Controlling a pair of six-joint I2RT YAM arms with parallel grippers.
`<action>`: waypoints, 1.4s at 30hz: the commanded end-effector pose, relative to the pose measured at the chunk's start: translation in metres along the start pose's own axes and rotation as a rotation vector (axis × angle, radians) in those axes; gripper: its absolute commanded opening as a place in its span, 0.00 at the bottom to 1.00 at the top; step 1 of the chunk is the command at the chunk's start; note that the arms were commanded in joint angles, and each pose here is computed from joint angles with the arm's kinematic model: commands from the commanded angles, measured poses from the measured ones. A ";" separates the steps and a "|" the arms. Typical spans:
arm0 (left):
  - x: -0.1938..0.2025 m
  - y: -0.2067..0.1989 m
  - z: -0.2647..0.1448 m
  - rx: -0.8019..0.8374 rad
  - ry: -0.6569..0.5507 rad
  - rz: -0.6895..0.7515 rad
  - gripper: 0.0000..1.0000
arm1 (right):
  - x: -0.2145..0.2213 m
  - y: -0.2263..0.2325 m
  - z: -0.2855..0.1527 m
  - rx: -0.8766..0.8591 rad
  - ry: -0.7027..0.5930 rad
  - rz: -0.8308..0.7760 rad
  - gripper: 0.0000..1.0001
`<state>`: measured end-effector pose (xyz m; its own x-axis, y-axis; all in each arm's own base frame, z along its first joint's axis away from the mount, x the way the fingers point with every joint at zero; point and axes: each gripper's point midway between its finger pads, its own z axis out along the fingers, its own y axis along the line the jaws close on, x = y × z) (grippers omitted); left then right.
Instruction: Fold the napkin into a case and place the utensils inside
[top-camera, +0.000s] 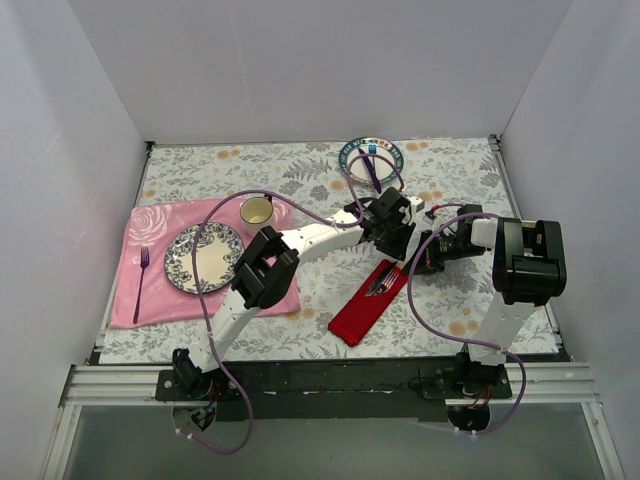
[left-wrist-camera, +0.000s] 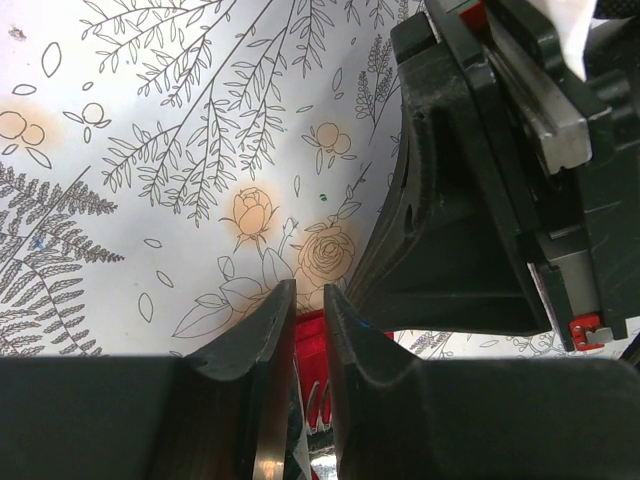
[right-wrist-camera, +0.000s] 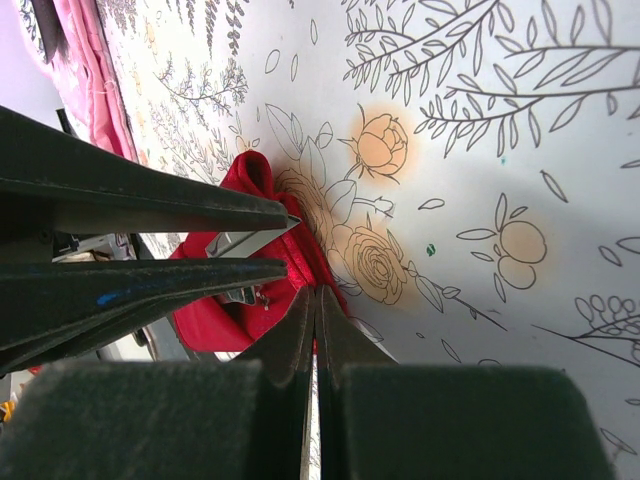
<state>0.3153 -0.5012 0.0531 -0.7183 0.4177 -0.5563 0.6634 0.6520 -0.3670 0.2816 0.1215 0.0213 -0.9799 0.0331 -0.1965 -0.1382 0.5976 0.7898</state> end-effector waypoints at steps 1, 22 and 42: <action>-0.023 -0.009 -0.020 -0.005 -0.059 0.031 0.18 | -0.007 0.003 0.000 0.000 -0.010 -0.029 0.01; -0.006 -0.002 -0.011 -0.040 -0.013 0.029 0.17 | -0.008 0.002 0.000 0.001 -0.012 -0.029 0.01; 0.002 0.001 -0.004 -0.053 0.005 0.027 0.13 | -0.008 0.002 0.000 0.001 -0.009 -0.027 0.01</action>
<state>0.3138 -0.4945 0.0419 -0.7189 0.4387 -0.5392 0.6579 0.6797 -0.3243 0.2817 0.1215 0.0213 -0.9802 0.0347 -0.1948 -0.1359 0.5975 0.7902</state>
